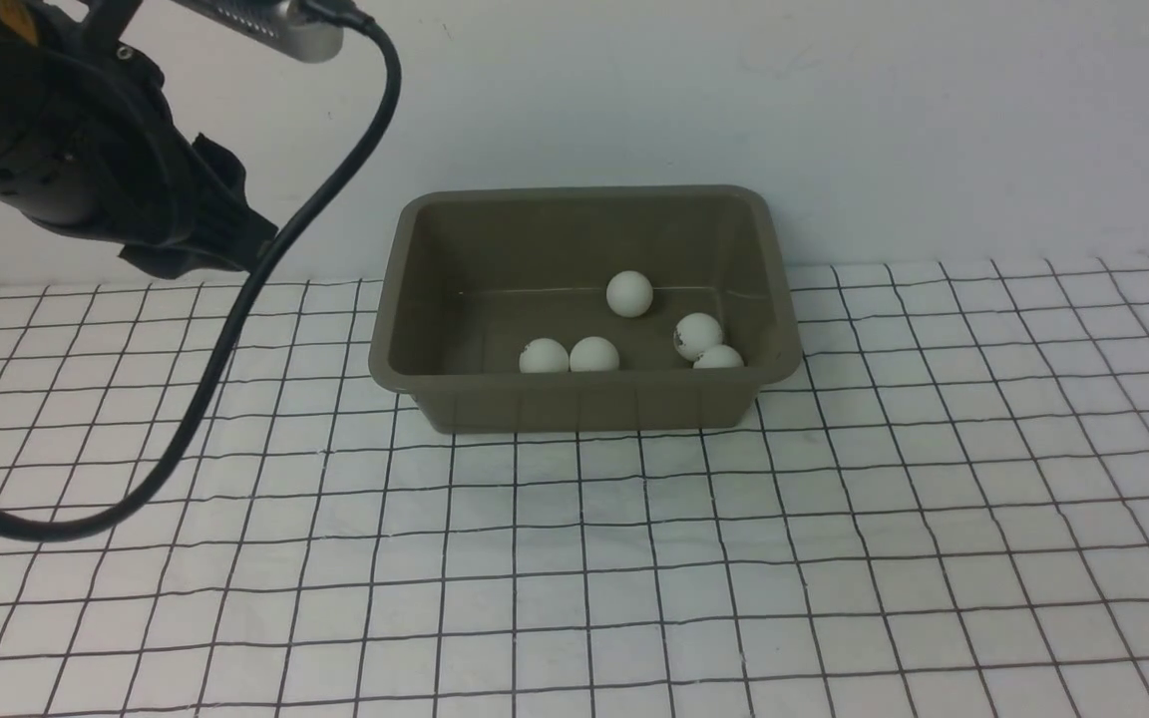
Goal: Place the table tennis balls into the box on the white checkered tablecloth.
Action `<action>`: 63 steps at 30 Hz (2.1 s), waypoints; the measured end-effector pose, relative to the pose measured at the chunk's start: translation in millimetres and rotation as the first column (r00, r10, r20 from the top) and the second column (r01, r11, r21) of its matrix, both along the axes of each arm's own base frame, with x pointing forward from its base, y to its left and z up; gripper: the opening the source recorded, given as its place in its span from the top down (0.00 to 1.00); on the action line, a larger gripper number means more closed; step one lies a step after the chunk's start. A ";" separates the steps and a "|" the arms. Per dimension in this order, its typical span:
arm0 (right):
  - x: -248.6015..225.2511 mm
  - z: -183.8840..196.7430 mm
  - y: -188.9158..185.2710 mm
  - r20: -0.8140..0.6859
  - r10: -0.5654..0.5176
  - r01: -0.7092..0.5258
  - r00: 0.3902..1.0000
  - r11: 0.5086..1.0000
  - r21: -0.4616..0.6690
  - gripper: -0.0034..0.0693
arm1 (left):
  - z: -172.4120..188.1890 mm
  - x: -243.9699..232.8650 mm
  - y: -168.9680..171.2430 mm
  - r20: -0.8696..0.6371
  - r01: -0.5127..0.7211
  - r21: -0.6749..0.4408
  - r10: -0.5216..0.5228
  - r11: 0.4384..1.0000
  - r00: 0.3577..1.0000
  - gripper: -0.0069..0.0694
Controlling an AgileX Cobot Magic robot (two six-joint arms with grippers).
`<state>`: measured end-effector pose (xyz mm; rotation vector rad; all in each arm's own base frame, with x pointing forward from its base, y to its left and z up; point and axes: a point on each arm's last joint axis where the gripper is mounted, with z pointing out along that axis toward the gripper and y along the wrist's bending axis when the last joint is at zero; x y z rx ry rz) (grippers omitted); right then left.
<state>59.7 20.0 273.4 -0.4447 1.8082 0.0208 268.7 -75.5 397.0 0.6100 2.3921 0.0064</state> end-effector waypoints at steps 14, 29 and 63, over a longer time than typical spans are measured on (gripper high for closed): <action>-4.2 -6.1 -0.8 0.011 -0.002 0.002 1.000 1.000 -0.011 0.32 | 2.5 2.6 -1.7 0.038 0.005 -0.020 -0.005 1.000 0.999 0.55; -6.7 -12.3 0.7 -0.060 0.021 -0.022 0.998 0.999 -0.025 0.32 | 10.0 2.6 -21.3 0.051 0.033 -0.293 -0.019 0.956 0.999 0.56; -7.8 -14.7 1.3 -0.087 0.030 -0.033 0.996 0.999 -0.030 0.32 | 88.0 -182.5 70.0 0.453 -0.203 -0.266 0.308 0.942 0.836 0.56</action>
